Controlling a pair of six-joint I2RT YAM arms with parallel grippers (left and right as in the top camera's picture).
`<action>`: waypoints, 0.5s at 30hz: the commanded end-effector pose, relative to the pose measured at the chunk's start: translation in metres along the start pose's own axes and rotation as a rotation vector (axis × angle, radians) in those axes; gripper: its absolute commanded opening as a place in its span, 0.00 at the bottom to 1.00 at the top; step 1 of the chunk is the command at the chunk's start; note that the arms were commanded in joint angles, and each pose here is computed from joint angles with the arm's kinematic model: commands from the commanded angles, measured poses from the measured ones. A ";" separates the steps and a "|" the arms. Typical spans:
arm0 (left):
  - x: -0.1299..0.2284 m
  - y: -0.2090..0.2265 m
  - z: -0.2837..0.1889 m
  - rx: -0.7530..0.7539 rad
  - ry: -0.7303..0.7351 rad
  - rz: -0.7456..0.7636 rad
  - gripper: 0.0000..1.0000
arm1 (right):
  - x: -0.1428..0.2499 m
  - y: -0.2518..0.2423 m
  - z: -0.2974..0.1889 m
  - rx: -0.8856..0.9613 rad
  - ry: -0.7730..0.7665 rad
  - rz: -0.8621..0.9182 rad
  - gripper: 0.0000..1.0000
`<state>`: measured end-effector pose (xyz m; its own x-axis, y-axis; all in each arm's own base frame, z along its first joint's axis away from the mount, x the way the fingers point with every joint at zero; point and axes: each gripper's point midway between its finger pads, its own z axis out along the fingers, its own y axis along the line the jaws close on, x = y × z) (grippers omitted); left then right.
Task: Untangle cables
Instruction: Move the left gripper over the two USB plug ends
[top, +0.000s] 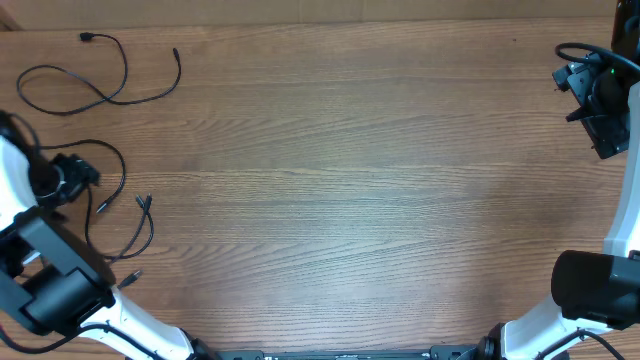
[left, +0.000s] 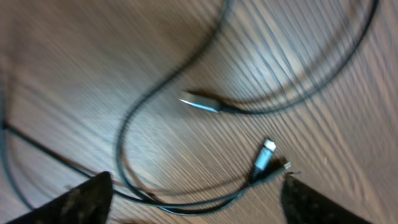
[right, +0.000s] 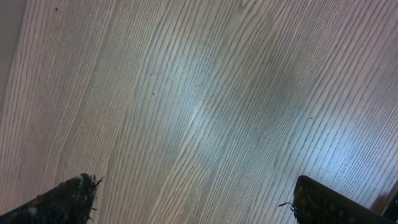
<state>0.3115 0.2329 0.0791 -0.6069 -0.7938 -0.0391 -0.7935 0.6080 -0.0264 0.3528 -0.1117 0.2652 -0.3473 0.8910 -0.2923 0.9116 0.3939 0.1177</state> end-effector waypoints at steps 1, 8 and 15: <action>0.023 -0.016 0.015 -0.024 0.053 0.131 0.88 | -0.002 -0.002 -0.002 0.004 -0.018 -0.004 1.00; 0.043 -0.003 0.052 -0.135 0.076 0.243 0.84 | -0.002 -0.002 -0.002 0.004 -0.018 -0.004 1.00; 0.058 -0.031 0.068 0.062 0.101 0.457 0.86 | -0.002 -0.002 -0.002 0.004 -0.018 -0.004 1.00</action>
<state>0.2929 0.1836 0.0105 -0.8281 -0.5579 0.0557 -0.5570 0.8299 0.0310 0.3528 -0.1118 0.2652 -0.3472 0.8910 -0.2926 0.9116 0.3939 0.1175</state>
